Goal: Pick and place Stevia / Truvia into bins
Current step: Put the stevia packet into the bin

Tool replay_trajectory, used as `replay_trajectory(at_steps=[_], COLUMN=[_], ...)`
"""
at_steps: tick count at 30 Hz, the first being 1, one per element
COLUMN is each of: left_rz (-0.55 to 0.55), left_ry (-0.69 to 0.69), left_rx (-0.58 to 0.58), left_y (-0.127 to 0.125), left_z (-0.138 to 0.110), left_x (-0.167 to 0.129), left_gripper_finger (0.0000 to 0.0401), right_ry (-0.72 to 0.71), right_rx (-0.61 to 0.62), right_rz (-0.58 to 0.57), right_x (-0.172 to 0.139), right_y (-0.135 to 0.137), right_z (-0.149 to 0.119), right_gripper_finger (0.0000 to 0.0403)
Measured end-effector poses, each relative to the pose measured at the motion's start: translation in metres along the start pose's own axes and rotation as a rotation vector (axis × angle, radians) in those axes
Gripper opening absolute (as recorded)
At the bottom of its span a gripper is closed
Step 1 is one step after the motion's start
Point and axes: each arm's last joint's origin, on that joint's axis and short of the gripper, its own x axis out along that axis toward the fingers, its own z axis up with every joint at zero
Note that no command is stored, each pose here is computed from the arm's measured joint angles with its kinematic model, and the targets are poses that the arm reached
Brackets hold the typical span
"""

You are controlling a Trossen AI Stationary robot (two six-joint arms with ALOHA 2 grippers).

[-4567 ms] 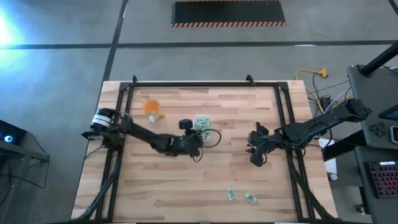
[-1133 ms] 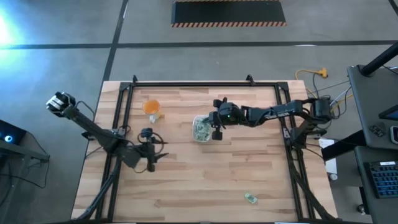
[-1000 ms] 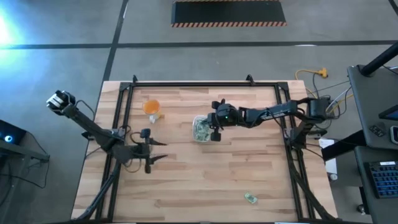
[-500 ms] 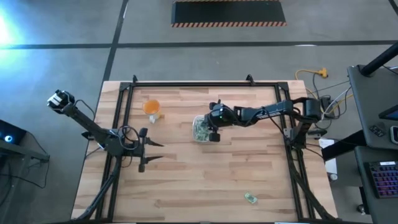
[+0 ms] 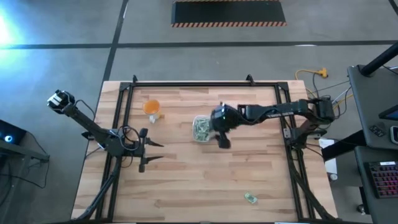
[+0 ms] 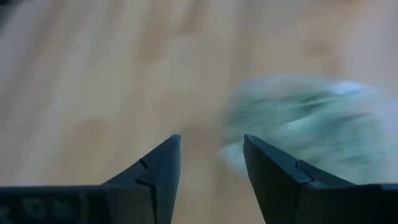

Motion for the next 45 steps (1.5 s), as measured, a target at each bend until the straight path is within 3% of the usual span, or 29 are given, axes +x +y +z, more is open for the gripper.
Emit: replay_trajectory(at_steps=[5, 10, 17, 25, 39, 45], left_rz=[0.002, 0.005, 0.016, 0.026, 0.061, 0.064], left_ry=[-0.014, -0.02, -0.061, -0.096, -0.154, -0.158], left_rx=[0.043, 0.084, 0.137, 0.159, 0.213, 0.217], left_y=[0.0, 0.0, 0.001, 0.002, 0.004, 0.005], left_z=[0.003, 0.003, 0.007, 0.011, 0.021, 0.022], left_x=[0.0, 0.0, 0.0, 0.0, 0.0, 0.0], left_gripper_finger=[0.0195, 0.0195, 0.0195, 0.0195, 0.0195, 0.0195], right_ry=[0.134, 0.339, 0.496, 0.512, 0.388, 0.424], right_rx=[0.055, 0.193, 0.321, 0.416, 0.328, 0.264], right_rz=[0.214, 0.276, 0.203, 0.079, 0.094, 0.074], right_x=[-0.001, 0.001, 0.004, -0.005, -0.01, 0.001], right_y=[0.042, 0.089, 0.152, 0.209, 0.24, 0.248], right_z=[-0.021, -0.047, -0.08, -0.105, -0.118, -0.135], right_gripper_finger=[0.0169, 0.0167, 0.0153, 0.0134, 0.0127, 0.0126])
